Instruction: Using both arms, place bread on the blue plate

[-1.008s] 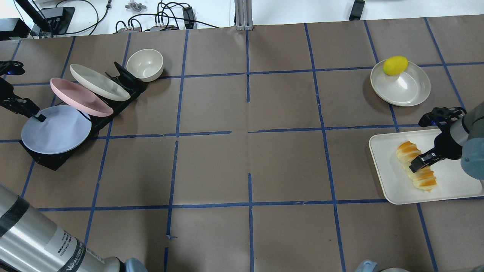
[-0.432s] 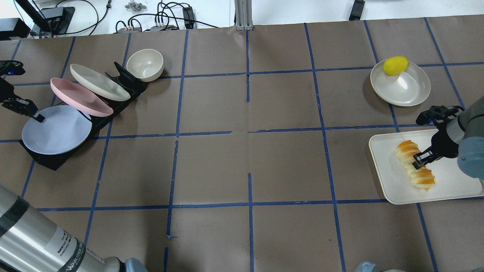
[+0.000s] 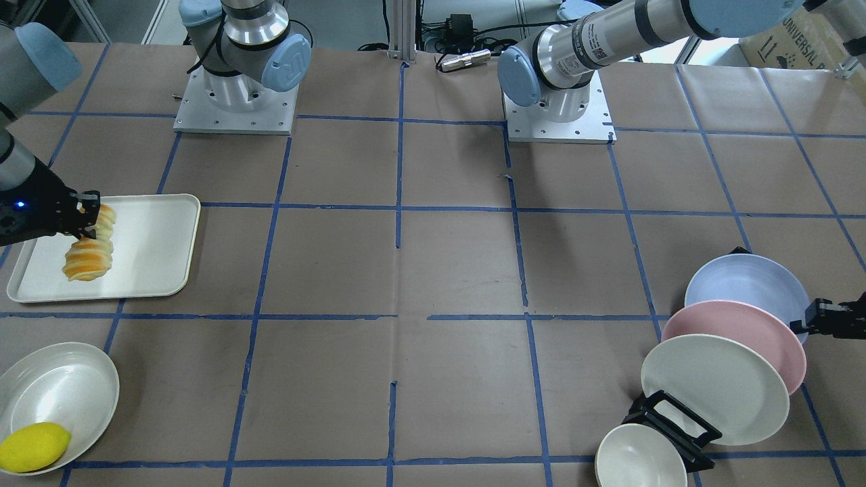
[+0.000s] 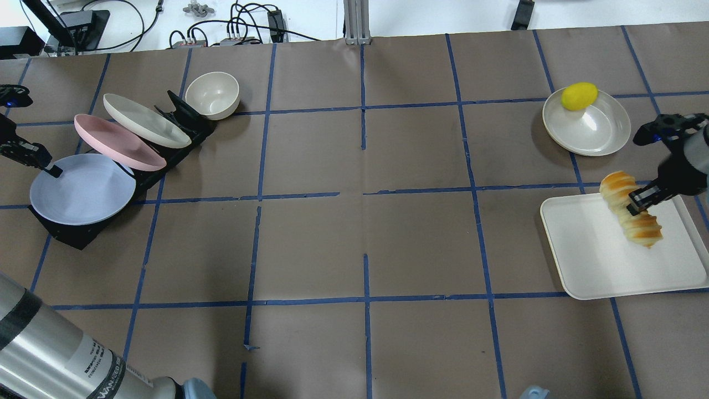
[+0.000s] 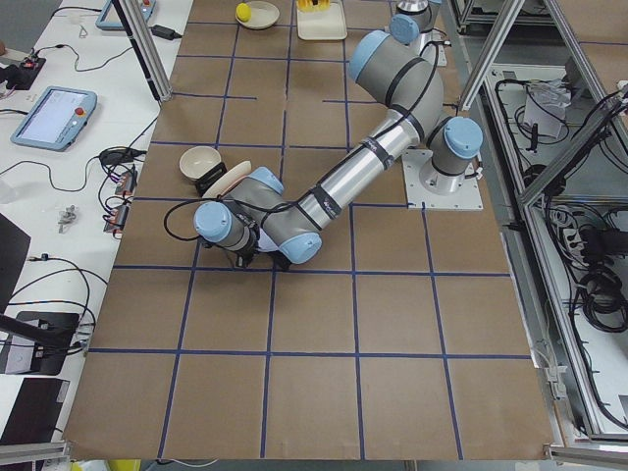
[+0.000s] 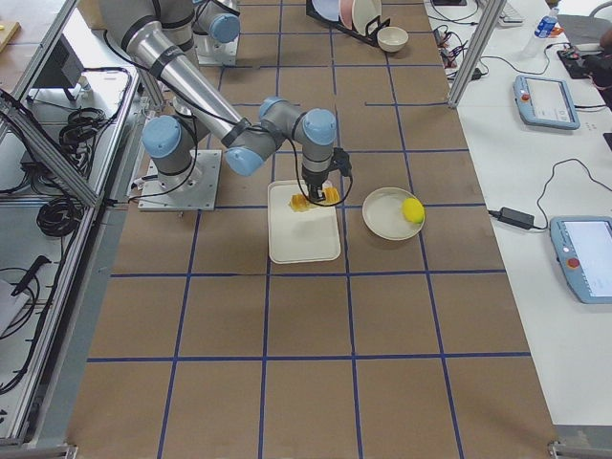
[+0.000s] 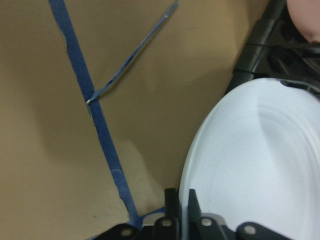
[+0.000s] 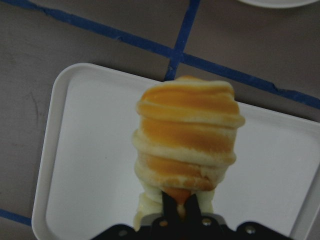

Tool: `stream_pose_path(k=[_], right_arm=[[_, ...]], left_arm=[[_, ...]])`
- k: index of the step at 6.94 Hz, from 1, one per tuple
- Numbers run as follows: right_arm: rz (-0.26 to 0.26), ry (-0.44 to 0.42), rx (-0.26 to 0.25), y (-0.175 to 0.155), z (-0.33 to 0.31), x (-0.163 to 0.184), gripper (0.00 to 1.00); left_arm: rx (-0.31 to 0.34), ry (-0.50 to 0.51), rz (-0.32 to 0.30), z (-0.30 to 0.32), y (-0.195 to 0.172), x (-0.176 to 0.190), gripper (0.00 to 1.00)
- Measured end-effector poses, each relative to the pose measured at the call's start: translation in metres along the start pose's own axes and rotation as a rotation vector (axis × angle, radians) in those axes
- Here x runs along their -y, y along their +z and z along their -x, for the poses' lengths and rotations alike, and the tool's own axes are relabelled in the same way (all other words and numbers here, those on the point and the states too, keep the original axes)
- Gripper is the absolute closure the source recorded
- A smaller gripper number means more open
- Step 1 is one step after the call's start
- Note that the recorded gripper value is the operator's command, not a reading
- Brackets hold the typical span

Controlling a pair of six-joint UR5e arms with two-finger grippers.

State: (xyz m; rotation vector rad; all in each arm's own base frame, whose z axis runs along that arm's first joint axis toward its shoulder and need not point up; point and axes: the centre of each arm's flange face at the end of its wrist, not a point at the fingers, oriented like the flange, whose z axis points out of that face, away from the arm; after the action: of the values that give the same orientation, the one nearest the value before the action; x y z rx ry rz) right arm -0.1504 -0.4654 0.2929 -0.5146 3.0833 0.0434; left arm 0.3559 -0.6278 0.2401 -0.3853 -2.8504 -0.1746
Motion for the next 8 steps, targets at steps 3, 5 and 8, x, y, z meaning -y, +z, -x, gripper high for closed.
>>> stream_pose_path(k=[3,5,8], right_arm=[[0.023,0.032,-0.028,-0.126,0.013,-0.009,0.89],[0.015,0.097,-0.047,-0.199,0.069,-0.003,0.93],[0.004,0.214,-0.073,-0.235,0.198,0.039,1.00]], left_arm=[[0.011,-0.008,0.022,-0.036,-0.060,-0.029,0.91],[0.003,-0.015,0.035,-0.065,-0.093,-0.051,0.91],[-0.043,-0.015,0.067,-0.111,-0.113,-0.064,0.91]])
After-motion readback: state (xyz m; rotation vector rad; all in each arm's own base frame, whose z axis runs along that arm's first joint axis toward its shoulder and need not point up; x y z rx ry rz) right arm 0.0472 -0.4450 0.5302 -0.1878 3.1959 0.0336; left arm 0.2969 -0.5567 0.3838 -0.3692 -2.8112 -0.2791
